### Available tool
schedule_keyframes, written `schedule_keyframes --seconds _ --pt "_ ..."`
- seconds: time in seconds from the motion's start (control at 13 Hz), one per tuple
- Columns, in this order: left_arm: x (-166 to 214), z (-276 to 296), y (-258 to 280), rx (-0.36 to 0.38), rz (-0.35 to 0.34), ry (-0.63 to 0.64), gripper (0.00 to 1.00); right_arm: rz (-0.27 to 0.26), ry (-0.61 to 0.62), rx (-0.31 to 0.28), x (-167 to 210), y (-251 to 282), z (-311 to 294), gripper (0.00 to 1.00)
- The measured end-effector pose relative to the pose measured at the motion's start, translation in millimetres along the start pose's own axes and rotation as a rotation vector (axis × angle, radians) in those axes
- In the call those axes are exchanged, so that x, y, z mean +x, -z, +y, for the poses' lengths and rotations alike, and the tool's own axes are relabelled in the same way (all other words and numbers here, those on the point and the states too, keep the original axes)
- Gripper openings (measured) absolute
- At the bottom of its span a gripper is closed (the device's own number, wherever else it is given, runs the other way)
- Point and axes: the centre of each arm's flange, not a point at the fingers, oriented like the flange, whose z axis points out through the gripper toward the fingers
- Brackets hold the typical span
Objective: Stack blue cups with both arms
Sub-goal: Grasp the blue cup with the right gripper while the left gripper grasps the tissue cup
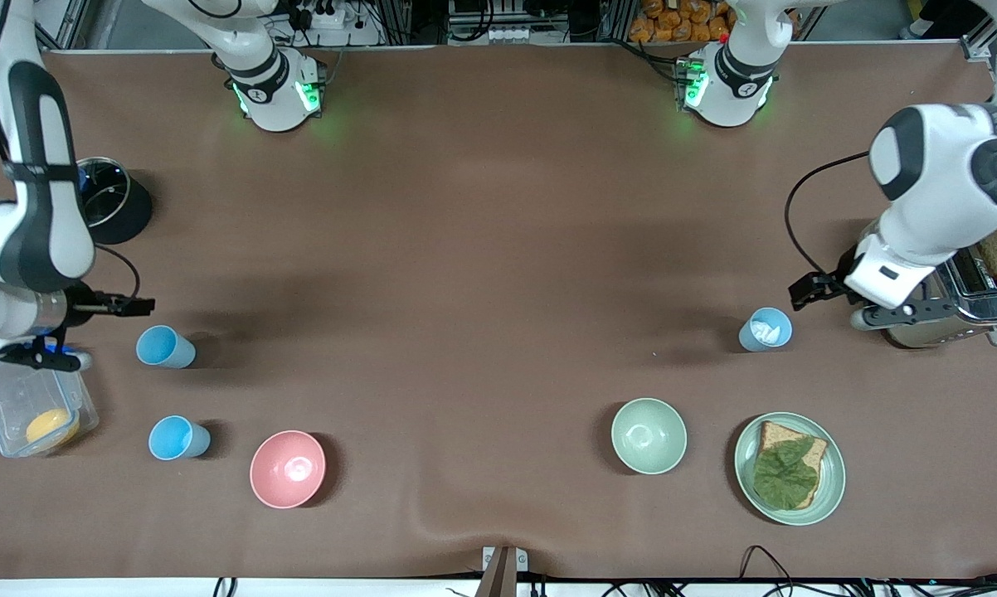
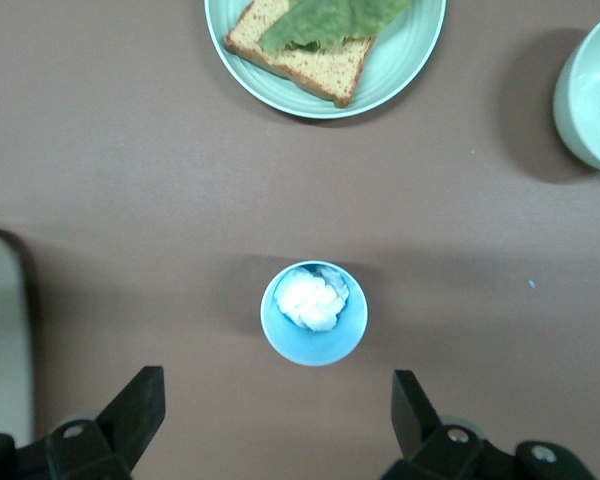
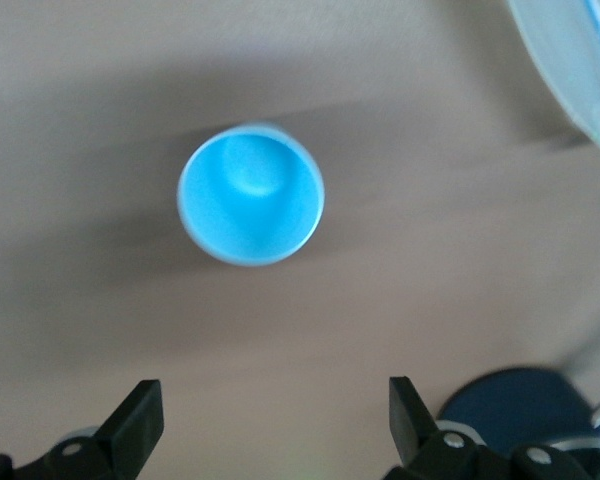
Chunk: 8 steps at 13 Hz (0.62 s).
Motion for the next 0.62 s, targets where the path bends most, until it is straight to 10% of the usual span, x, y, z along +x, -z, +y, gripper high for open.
schedule_keyframes --seconds 0.62 --pt "0.4 -33.3 -113.1 -0.014 -0.001 0.056 1.0 0.053 0.042 -0.016 47.2 -81.9 7.3 1.0"
